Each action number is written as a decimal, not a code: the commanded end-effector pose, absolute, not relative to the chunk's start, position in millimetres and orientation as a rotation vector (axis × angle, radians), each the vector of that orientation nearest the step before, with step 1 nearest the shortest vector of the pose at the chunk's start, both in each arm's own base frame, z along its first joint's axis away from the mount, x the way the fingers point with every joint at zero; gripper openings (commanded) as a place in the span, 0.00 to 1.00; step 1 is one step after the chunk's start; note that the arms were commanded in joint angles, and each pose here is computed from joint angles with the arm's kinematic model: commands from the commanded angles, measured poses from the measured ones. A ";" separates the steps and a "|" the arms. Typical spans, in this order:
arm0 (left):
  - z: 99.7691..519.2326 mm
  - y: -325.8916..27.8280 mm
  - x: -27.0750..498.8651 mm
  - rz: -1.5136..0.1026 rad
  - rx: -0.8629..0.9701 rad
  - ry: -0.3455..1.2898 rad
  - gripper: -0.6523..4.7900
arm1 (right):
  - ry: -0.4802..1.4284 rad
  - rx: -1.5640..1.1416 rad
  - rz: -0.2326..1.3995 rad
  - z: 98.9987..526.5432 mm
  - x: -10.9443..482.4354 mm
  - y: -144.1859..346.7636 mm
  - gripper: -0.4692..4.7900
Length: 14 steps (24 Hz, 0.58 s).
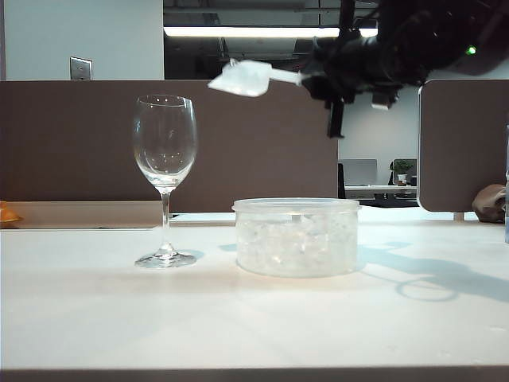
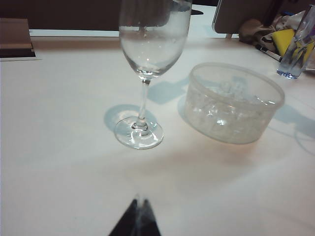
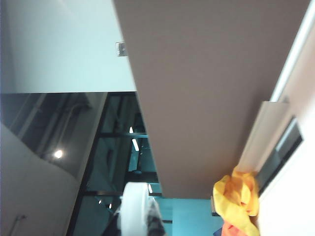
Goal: Pick up an ice shovel filled with ice cubes and pour the ice from the shovel into the glass.
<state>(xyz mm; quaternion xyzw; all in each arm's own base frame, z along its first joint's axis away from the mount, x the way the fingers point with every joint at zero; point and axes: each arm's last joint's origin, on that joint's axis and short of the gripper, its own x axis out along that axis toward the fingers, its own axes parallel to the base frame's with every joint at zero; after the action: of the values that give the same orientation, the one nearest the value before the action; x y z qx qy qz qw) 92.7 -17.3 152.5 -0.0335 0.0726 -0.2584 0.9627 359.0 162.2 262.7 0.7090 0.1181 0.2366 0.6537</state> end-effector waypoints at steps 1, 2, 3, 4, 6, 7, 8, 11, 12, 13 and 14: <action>152.7 -17.3 92.6 -0.530 -0.065 0.146 0.11 | 0.249 1.582 0.571 278.1 360.3 168.6 0.08; 152.7 -17.3 92.6 -0.530 -0.065 0.146 0.11 | 0.253 1.570 0.575 280.3 360.2 171.6 0.08; 152.7 -17.3 92.6 -0.530 -0.065 0.146 0.11 | 0.252 1.562 0.582 282.9 360.4 173.4 0.08; 152.7 -17.3 92.6 -0.530 -0.065 0.146 0.11 | 0.249 1.561 0.589 285.9 360.7 174.9 0.08; 152.7 -17.3 92.6 -0.530 -0.065 0.146 0.11 | 0.249 1.558 0.589 289.3 361.7 176.2 0.08; 152.7 -17.3 92.6 -0.529 -0.065 0.147 0.11 | 0.258 1.554 0.593 290.7 361.3 178.6 0.08; 152.7 -17.3 92.6 -0.530 -0.065 0.146 0.11 | 0.266 1.549 0.592 290.6 359.9 182.2 0.08; 152.7 -17.3 92.6 -0.529 -0.065 0.146 0.11 | 0.278 1.536 0.603 292.0 357.7 188.3 0.08; 152.7 -17.3 92.6 -0.529 -0.065 0.146 0.11 | 0.279 1.525 0.607 292.0 356.8 190.2 0.08; 152.7 -17.3 92.6 -0.529 -0.065 0.146 0.11 | 0.278 1.525 0.610 292.8 356.8 190.3 0.08; 152.7 -17.3 92.6 -0.530 -0.065 0.146 0.11 | 0.292 1.522 0.613 291.8 355.3 193.5 0.08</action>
<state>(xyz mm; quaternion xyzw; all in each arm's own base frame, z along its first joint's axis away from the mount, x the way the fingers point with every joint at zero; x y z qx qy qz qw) 92.7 -17.3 152.4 -0.0335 0.0728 -0.2586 0.9627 357.6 190.7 286.0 0.6786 0.1356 0.2601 0.6734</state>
